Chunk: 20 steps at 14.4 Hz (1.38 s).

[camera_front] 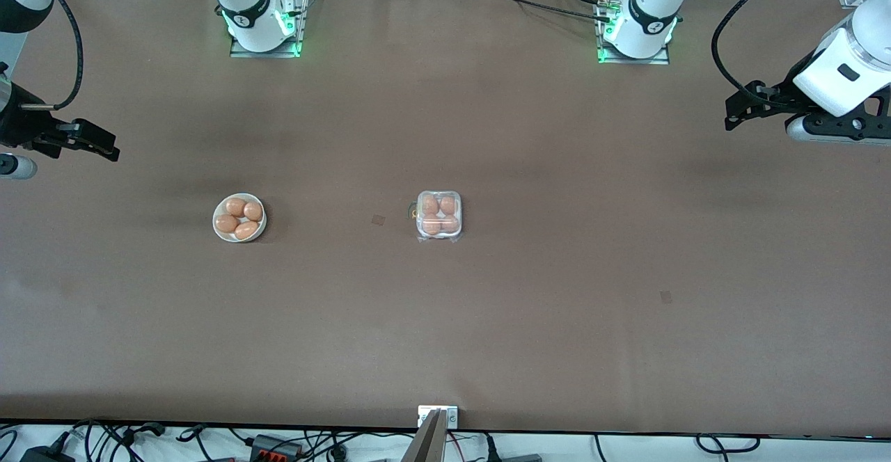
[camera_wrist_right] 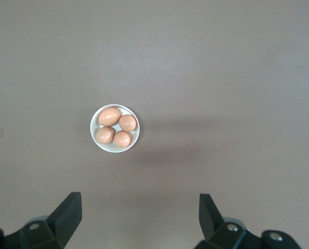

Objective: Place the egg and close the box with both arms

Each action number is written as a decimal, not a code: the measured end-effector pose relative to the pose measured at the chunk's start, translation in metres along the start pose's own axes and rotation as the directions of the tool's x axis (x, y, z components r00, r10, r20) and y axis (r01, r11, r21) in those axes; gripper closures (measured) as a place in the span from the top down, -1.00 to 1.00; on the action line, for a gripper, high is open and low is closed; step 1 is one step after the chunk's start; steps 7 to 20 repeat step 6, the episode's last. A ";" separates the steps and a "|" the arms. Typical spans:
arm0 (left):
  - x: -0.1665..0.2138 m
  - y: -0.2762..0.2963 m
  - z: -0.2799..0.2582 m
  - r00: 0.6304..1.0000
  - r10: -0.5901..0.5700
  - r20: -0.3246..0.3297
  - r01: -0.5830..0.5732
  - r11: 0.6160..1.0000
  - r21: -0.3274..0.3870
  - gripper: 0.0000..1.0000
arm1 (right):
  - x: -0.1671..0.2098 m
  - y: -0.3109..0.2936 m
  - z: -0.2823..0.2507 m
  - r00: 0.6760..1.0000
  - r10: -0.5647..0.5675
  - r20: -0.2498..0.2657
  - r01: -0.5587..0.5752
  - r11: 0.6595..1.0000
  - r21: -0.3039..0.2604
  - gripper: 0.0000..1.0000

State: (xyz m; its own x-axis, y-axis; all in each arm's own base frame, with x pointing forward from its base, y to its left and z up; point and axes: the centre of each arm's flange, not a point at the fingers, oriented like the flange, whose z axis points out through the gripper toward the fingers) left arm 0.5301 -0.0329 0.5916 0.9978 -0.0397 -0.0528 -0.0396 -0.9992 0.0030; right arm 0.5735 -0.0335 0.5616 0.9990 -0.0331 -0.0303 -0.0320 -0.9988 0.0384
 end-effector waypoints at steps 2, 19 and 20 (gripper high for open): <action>0.000 0.000 0.000 1.000 0.000 0.000 0.000 1.000 0.000 1.00 | -0.001 0.000 -0.001 1.000 0.000 0.002 0.000 1.000 0.000 1.00; 0.000 0.000 0.000 1.000 0.000 0.001 0.000 1.000 0.000 1.00 | -0.002 0.000 -0.001 1.000 -0.001 0.005 0.001 1.000 0.000 1.00; 0.000 0.000 0.000 1.000 0.000 0.001 0.000 1.000 0.000 1.00 | -0.002 0.000 -0.001 1.000 -0.001 0.005 0.001 1.000 0.000 1.00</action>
